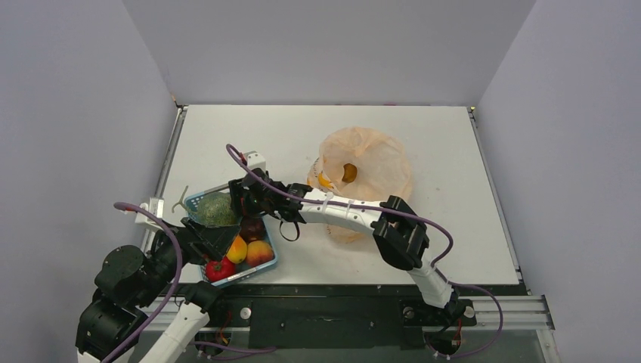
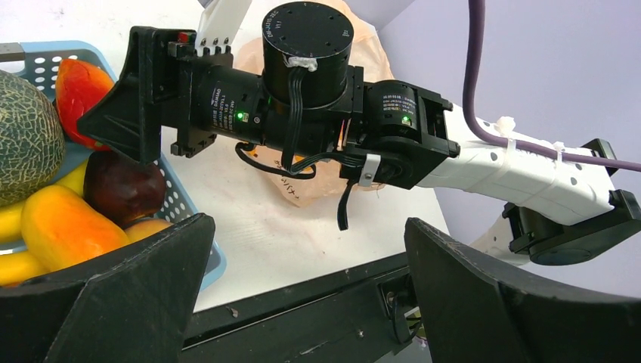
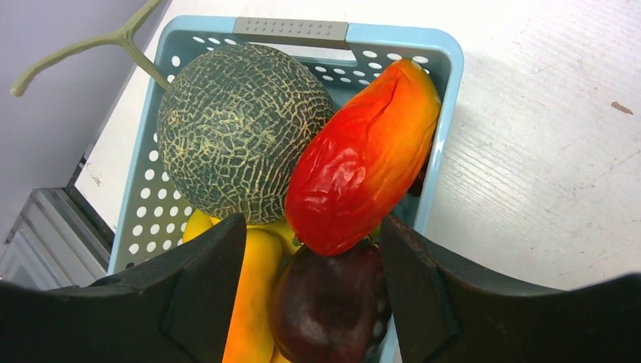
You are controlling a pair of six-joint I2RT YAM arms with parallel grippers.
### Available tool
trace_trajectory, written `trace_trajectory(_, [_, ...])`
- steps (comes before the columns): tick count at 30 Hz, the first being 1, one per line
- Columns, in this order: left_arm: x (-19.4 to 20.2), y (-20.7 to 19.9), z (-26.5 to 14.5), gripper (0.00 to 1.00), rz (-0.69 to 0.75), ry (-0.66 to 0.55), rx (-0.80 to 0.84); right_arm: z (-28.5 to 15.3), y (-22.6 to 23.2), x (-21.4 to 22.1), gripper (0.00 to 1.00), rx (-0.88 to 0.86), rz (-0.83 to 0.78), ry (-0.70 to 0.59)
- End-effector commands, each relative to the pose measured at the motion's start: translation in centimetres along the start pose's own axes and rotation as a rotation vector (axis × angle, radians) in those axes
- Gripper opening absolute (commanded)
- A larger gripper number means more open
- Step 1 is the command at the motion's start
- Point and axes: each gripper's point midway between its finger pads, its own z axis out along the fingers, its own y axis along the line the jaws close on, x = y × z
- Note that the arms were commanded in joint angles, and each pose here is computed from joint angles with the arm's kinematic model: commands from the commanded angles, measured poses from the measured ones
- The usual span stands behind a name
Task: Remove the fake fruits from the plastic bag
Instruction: Place the fake fruit in the bin, then adjust the plastic bag at the center of the board.
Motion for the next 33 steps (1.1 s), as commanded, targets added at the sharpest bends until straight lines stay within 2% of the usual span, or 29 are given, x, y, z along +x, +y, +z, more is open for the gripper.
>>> trace_trajectory(1, [-0.4,-0.4,0.4,0.97,-0.009,-0.010,0.012,-2.8,1.0,-3.9,0.62,-0.044,-0.012,-0.073])
trace_trajectory(7, [1.3,-0.2,2.4,0.97,-0.064,0.052,0.023,-8.4,-0.8,-6.5,0.61,-0.051,-0.048,-0.126])
trace_trajectory(10, [2.4,0.0,3.4,0.97,-0.090,0.089,0.030,-10.7,-3.3,-6.5,0.61,-0.011,-0.074,-0.122])
trace_trajectory(11, [2.8,0.2,4.0,0.97,-0.098,0.103,0.028,-12.4,-4.1,-7.8,0.61,-0.002,-0.078,-0.150])
trace_trajectory(14, [4.0,0.5,5.4,0.97,-0.109,0.150,0.029,-14.9,-7.8,-7.4,0.61,0.061,-0.074,-0.153])
trace_trajectory(15, [4.4,0.7,6.0,0.97,-0.114,0.172,0.018,-16.8,-9.0,-8.5,0.61,0.080,-0.065,-0.189])
trace_trajectory(16, [4.8,0.7,6.6,0.97,-0.117,0.191,0.025,-17.1,-10.5,-7.5,0.61,0.112,-0.063,-0.171])
trace_trajectory(17, [5.1,0.8,7.1,0.97,-0.124,0.208,0.020,-19.0,-11.9,-8.5,0.61,0.135,-0.050,-0.208])
trace_trajectory(23, [7.4,0.7,9.4,0.97,-0.194,0.284,0.069,-25.0,-20.4,-7.3,0.61,0.319,-0.025,-0.240])
trace_trajectory(28, [8.7,0.5,11.3,0.97,-0.283,0.306,0.121,-27.5,-27.1,-5.6,0.63,0.438,0.032,-0.218])
trace_trajectory(33, [9.4,-0.5,13.5,0.97,-0.337,0.339,0.169,-26.4,-28.9,-2.8,0.57,0.434,0.064,-0.131])
